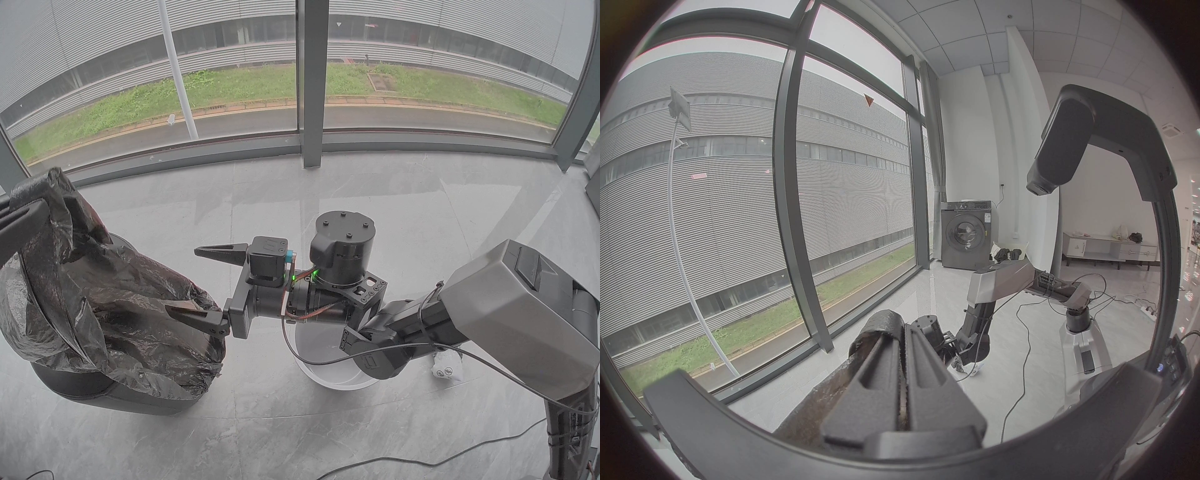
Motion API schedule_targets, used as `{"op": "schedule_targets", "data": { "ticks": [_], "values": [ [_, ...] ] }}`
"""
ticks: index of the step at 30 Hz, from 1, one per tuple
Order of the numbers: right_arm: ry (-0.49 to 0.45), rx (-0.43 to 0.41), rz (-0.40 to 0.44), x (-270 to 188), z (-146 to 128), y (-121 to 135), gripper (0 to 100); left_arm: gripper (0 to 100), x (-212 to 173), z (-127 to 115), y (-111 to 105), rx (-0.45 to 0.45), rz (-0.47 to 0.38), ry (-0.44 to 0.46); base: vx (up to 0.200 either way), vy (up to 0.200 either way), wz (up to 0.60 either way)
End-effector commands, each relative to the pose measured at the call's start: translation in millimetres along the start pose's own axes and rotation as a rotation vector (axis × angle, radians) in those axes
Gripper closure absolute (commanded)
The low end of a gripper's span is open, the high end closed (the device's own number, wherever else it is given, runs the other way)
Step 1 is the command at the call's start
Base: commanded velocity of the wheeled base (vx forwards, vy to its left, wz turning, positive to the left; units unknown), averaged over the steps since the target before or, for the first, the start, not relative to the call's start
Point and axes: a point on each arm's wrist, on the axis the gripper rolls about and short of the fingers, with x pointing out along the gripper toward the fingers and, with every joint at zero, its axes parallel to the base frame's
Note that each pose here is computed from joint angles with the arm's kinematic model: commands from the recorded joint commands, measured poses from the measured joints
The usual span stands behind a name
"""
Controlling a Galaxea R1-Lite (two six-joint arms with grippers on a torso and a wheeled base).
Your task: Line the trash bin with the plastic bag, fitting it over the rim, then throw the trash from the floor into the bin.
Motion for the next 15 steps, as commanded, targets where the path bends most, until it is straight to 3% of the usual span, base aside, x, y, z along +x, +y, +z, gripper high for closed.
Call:
{"op": "schedule_targets", "data": {
  "ticks": [1,6,10,11,15],
  "values": [
    [0.037,0.024,-0.003,-8,-8,4,0,100,1,2,1,0.003,0.006,-0.009,0.000,0.000,0.00],
    [0.075,0.023,-0.008,-12,-21,7,0,100,2,8,4,0.008,0.010,-0.026,0.000,0.000,0.00],
    [0.087,0.012,-0.062,-15,-28,2,0,100,0,11,5,0.010,0.012,-0.033,0.000,0.000,0.00],
    [0.083,0.011,-0.063,-15,-27,1,100,100,-1,11,5,0.010,0.013,-0.034,0.000,0.000,0.00],
    [0.083,0.015,-0.069,-17,-27,1,100,100,-1,11,5,0.010,0.014,-0.034,0.000,0.000,0.00]
  ]
}}
